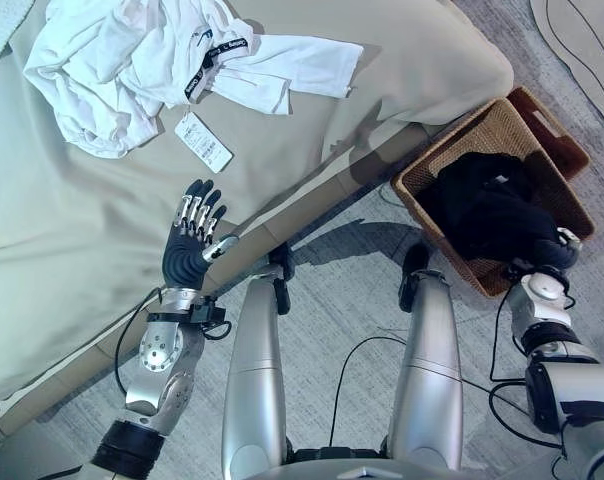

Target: Pick up clothes into the bucket

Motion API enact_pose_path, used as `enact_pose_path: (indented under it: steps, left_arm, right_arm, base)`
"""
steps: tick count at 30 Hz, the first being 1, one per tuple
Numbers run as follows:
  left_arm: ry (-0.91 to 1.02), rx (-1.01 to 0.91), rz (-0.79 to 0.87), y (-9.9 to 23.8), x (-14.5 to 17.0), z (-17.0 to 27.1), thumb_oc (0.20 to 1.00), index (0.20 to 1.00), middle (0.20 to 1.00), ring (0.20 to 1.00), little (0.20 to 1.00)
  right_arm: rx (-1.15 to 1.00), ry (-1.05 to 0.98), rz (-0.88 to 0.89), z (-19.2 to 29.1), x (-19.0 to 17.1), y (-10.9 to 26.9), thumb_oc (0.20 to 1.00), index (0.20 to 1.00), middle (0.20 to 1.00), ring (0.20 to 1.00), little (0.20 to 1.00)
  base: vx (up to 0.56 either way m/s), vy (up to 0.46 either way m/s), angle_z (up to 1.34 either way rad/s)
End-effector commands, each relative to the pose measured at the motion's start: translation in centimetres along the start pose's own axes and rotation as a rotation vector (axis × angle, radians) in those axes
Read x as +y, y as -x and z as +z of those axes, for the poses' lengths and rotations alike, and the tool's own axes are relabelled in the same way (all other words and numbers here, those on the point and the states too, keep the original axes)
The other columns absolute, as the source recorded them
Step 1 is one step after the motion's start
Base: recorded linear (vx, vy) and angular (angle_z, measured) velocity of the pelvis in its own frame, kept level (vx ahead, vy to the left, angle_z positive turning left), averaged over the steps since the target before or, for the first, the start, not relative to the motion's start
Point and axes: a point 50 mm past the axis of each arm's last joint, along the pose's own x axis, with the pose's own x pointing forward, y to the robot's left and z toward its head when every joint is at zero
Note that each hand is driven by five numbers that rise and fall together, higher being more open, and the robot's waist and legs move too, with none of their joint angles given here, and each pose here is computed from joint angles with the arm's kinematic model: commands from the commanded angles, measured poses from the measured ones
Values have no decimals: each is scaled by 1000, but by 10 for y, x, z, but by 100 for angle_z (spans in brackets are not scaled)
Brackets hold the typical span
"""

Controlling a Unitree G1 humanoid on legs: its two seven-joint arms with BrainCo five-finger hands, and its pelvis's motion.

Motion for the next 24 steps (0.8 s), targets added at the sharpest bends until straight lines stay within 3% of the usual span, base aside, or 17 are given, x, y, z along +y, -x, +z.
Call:
enact_pose_path:
  steps: [1, 8, 9, 10, 24]
  left_arm:
    - [14, -47, 3, 9, -1, 5, 1000, 1000, 1000, 1000, 1000]
    - [32, -43, -26, 4, -8, 2, 1000, 1000, 1000, 1000, 1000]
    - [32, -43, -26, 4, -8, 2, 1000, 1000, 1000, 1000, 1000]
    - [30, -41, -35, 3, -9, 2, 1000, 1000, 1000, 1000, 1000]
    - [22, -48, 13, -7, -2, -2, 1000, 1000, 1000, 1000, 1000]
  right_arm:
    - [-70, 18, -115, 11, -37, -10, 200, 200, 200, 200, 200]
    - [-131, -56, -164, 36, -43, -19, 200, 200, 200, 200, 200]
    - [-131, -56, -163, 36, -43, -19, 570, 570, 570, 570, 570]
    - [-107, -36, -134, 32, -40, -19, 1000, 1000, 1000, 1000, 1000]
    - [88, 99, -50, -15, -24, -5, 1000, 1000, 1000, 1000, 1000]
  base:
    - [0, 0, 0]
    - [0, 0, 0]
    - [-7, -24, 4]
    - [-7, -17, 3]
    - [-17, -15, -1]
